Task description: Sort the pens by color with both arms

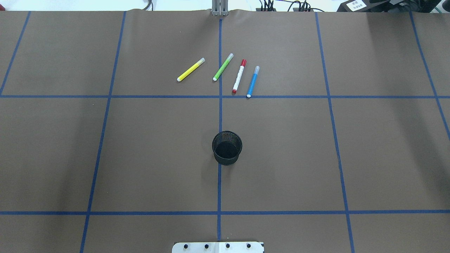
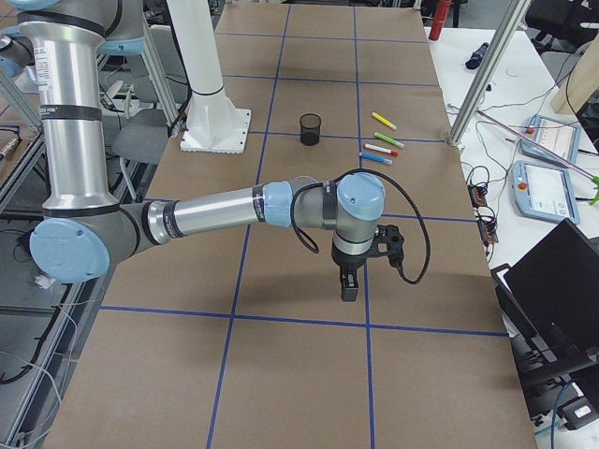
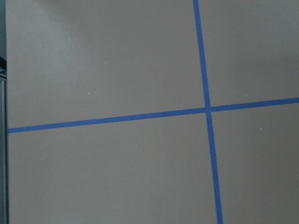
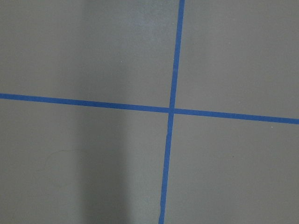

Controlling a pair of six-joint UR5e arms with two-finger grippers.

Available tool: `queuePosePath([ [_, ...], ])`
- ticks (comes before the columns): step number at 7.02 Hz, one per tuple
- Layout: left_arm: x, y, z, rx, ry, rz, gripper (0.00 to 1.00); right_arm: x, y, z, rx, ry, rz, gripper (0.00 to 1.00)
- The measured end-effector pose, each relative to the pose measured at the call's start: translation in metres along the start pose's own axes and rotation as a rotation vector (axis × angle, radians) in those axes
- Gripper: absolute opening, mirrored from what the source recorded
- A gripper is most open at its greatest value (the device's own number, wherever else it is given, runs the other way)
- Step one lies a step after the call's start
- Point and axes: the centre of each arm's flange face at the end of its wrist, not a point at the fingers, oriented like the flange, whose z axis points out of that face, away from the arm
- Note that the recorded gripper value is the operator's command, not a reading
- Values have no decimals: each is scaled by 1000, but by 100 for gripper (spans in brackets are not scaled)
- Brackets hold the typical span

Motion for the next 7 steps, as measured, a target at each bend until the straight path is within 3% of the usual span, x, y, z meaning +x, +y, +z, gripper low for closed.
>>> queuePosePath([
  [2, 2, 4, 3, 3, 35, -7, 99, 4, 4, 5, -11, -2, 16, 100],
  [7, -2, 9, 7, -6, 41, -15, 99, 3, 4, 11, -23, -9, 16, 100],
])
